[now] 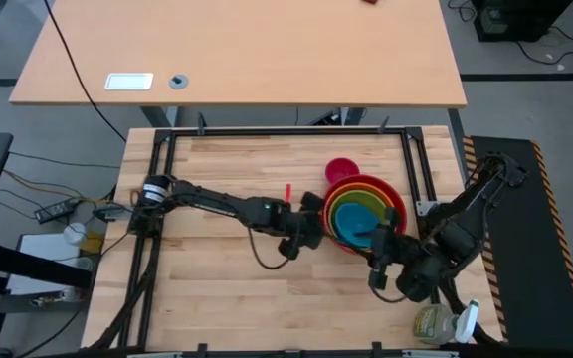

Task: Nest bowls inside each other
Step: Stack the pink bowl into the blue bowl

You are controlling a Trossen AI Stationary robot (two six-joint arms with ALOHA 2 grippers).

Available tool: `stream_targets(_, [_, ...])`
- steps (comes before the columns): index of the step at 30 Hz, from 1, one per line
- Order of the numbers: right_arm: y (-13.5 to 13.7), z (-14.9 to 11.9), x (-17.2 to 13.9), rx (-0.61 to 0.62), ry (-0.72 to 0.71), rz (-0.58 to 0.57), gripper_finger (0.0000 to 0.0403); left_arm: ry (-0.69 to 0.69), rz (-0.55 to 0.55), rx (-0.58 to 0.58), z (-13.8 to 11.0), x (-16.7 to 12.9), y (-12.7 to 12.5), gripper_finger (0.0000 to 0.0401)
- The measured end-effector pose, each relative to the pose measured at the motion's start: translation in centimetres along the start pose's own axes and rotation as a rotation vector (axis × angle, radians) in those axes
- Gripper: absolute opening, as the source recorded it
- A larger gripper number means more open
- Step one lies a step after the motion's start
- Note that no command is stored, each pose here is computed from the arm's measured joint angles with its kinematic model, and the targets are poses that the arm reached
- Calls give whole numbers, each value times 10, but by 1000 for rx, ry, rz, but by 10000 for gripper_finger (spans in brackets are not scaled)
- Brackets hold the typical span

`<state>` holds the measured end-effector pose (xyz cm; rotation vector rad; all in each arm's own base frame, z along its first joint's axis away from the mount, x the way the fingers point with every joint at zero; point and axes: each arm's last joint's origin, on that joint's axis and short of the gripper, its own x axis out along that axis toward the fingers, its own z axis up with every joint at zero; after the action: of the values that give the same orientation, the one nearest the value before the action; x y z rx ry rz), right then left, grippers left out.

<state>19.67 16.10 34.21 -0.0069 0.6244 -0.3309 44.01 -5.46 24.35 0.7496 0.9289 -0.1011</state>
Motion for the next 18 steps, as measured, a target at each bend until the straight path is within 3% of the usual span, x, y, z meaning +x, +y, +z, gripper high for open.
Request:
stream_targets(4, [-7, 1, 7, -1, 70, -2, 152, -21, 14, -68, -30, -12, -15, 157])
stream_targets(10, [-20, 1, 18, 24, 187, -23, 152, -192, 79, -255, -65, -58, -31, 155])
stream_targets(18, [-32, -5, 80, 53, 382, -53, 152, -426, 99, -455, -98, -103, -56, 155])
